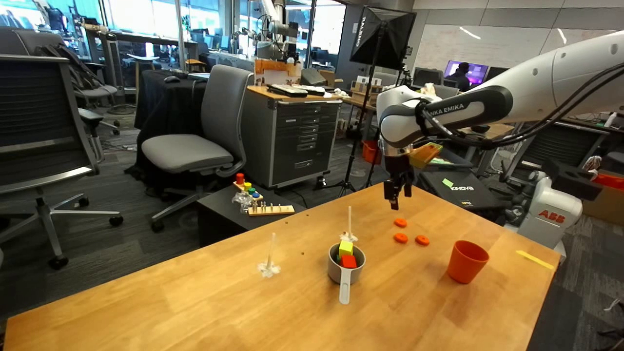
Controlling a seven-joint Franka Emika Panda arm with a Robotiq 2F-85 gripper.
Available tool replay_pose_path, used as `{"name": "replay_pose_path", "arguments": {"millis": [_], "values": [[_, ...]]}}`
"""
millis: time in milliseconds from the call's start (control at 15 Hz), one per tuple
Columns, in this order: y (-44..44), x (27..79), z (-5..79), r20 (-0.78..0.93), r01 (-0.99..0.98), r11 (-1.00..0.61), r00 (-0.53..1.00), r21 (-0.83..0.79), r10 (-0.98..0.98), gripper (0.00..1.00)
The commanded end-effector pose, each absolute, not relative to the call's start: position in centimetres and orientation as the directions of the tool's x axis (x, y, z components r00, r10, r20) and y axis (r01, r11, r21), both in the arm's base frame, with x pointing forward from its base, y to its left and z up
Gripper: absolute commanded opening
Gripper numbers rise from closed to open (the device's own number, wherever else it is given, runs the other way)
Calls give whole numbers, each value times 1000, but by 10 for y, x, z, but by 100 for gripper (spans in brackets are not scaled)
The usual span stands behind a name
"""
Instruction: Pick up the yellow, green and orange objects and put them in the silver cup then pick up the other three orange objects and put them in the orange cup
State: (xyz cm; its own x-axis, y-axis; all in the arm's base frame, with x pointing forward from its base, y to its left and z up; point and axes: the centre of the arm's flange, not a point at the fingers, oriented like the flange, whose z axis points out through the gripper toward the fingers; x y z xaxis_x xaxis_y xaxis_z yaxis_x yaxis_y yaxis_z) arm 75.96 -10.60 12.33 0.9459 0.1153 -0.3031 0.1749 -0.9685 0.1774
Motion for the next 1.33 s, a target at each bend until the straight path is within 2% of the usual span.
{"name": "replay_pose_path", "arguments": {"millis": [0, 1267], "values": [[-105, 760, 124, -301, 170, -969, 947, 179, 110, 100], [-131, 740, 62, -362, 142, -981, 928, 129, 87, 100]]}}
